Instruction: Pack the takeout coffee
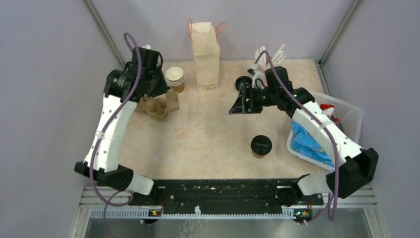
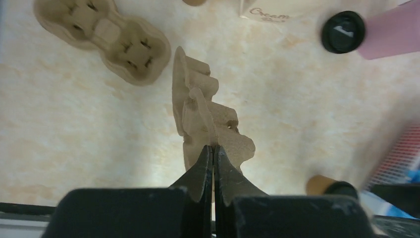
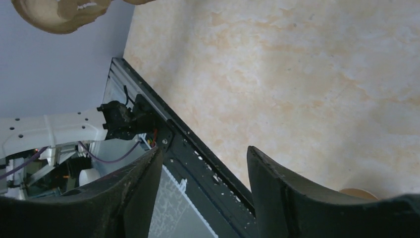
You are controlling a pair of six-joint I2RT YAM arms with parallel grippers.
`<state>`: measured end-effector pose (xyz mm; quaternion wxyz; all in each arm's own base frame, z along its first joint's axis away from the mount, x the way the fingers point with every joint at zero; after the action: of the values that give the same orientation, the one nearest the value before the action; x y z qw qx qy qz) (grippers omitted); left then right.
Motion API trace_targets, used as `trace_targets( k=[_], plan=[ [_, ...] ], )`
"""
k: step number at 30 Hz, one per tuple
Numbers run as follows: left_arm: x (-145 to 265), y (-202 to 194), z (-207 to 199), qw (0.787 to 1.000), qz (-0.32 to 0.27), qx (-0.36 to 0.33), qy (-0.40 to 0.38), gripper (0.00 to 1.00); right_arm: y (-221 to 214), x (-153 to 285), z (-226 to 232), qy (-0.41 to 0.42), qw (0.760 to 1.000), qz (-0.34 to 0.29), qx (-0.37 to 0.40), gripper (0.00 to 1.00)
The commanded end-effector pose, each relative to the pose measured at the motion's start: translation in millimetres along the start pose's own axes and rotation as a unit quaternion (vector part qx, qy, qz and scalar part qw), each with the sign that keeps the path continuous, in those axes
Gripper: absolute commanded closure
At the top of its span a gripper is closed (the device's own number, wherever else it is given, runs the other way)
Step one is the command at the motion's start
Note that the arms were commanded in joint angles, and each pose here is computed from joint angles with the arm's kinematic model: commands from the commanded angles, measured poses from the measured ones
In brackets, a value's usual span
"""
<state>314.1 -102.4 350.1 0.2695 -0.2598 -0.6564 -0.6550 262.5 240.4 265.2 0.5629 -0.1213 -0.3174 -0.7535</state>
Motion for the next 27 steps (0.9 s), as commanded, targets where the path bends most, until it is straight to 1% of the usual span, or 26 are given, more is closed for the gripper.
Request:
trace_targets(
  k=[1,3,6,8,9,11,13,15,18,21,27],
  plan=[
    [30,-7,-34,0.983,-0.003,0.121,-0.137,1.00,-8,-6,73,0.058,0.995,-0.026,0.072,0.34],
    [29,-12,-43,0.976,0.006,0.140,-0.165,1.00,-13,-16,105,0.064,0.992,-0.044,0.096,0.31],
    [27,-17,-42,0.971,0.005,0.166,-0.172,1.00,-17,-27,155,0.079,0.982,-0.086,0.147,0.30],
    [26,-20,-41,0.968,0.004,0.181,-0.173,1.00,-22,-37,180,0.088,0.972,-0.121,0.179,0.29],
    [26,-21,-42,0.967,0.003,0.186,-0.176,1.00,-23,-44,187,0.088,0.970,-0.131,0.183,0.30],
    [24,-24,-43,0.966,0.002,0.187,-0.181,1.00,-23,-51,200,0.087,0.968,-0.149,0.182,0.36],
    [24,-25,-44,0.963,0.004,0.193,-0.186,1.00,-24,-59,205,0.074,0.969,-0.161,0.171,0.45],
    [23,-27,-45,0.962,0.008,0.197,-0.190,1.00,-29,-71,202,0.054,0.972,-0.162,0.163,0.50],
    [22,-29,-46,0.961,0.012,0.195,-0.194,1.00,-37,-83,201,0.035,0.969,-0.174,0.173,0.51],
    [23,-30,-45,0.961,0.009,0.196,-0.194,1.00,-38,-92,198,0.005,0.964,-0.189,0.186,0.57],
    [21,-35,-48,0.960,0.016,0.197,-0.200,1.00,-37,-105,191,-0.045,0.954,-0.210,0.208,0.58]
  ],
)
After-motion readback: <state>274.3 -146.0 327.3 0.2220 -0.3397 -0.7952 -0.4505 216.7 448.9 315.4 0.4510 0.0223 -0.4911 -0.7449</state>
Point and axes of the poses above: each gripper's point midway between its finger pads, its own x axis back along the fingers, its own z axis along the line the jaws close on, y = z × x, the point moved 1 cm from there along x, back along the fingers, and after that the axes turned 15 degrees about -x, right-handed, at the moved point
